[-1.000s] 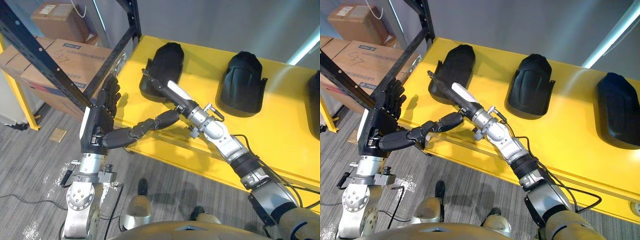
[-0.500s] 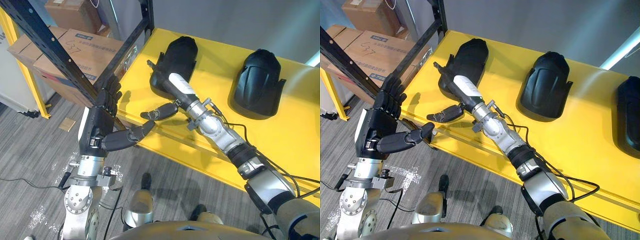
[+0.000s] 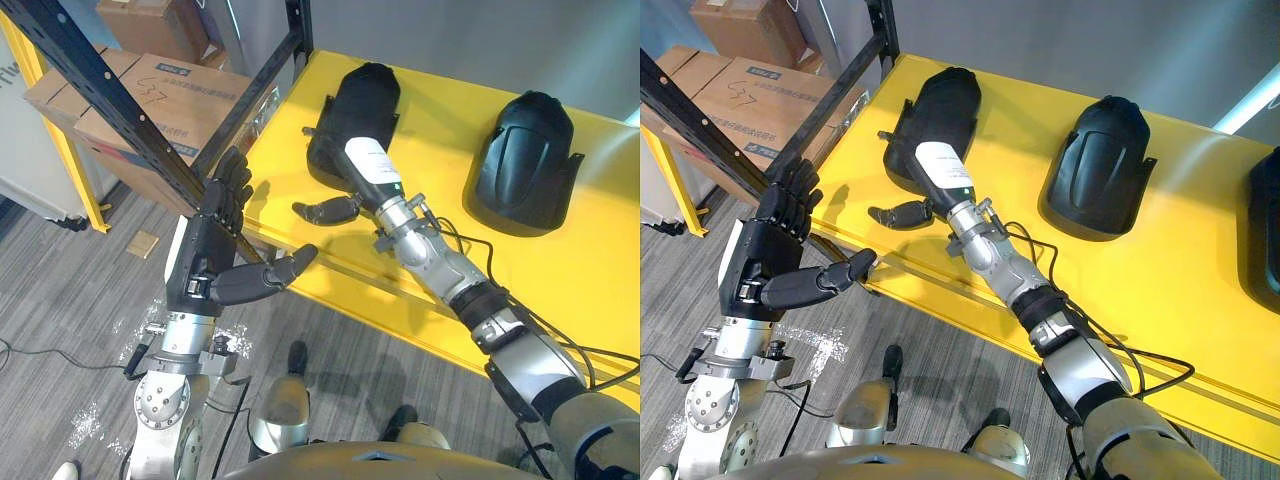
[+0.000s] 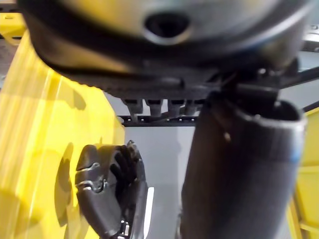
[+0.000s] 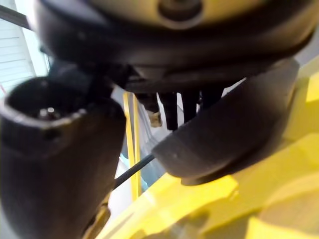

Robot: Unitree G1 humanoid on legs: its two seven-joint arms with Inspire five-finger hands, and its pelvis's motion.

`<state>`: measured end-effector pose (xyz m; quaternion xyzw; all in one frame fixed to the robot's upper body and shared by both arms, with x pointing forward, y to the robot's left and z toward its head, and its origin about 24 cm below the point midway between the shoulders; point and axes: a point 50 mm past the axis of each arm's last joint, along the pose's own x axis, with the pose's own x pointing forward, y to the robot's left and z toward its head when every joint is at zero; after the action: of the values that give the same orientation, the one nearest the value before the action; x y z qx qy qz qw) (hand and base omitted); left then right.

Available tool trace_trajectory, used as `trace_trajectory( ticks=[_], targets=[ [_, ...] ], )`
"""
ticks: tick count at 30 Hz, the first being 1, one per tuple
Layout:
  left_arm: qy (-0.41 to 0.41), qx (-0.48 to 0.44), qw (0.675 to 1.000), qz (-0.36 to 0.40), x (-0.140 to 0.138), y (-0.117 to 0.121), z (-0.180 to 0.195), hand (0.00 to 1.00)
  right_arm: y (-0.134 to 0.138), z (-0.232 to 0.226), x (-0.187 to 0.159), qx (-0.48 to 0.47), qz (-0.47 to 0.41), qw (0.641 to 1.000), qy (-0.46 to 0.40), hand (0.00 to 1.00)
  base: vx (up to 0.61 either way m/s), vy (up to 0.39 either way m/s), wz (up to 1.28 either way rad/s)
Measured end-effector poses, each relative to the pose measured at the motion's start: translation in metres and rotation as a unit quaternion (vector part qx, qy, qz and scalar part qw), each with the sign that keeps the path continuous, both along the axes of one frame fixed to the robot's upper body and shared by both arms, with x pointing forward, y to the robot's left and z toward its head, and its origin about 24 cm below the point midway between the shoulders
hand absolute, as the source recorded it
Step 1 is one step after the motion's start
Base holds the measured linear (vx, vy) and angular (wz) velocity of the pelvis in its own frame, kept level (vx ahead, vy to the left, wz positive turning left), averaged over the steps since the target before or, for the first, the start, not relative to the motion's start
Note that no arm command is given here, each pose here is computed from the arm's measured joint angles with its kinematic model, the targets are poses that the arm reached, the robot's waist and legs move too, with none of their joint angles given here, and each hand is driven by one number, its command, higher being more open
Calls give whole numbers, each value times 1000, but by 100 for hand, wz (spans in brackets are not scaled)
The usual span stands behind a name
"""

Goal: Walk over and take three plastic housings, then place them on the shelf

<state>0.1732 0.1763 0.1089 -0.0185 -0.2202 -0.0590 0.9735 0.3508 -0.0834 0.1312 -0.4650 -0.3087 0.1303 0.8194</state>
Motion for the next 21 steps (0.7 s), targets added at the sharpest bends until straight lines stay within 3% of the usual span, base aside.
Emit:
trace_trajectory(
  ticks=[21],
  targets=[
    [3, -6, 1000, -11, 0, -6, -1, 100, -1, 0, 4, 0, 0, 1000, 16, 0, 0, 0, 0]
  ],
)
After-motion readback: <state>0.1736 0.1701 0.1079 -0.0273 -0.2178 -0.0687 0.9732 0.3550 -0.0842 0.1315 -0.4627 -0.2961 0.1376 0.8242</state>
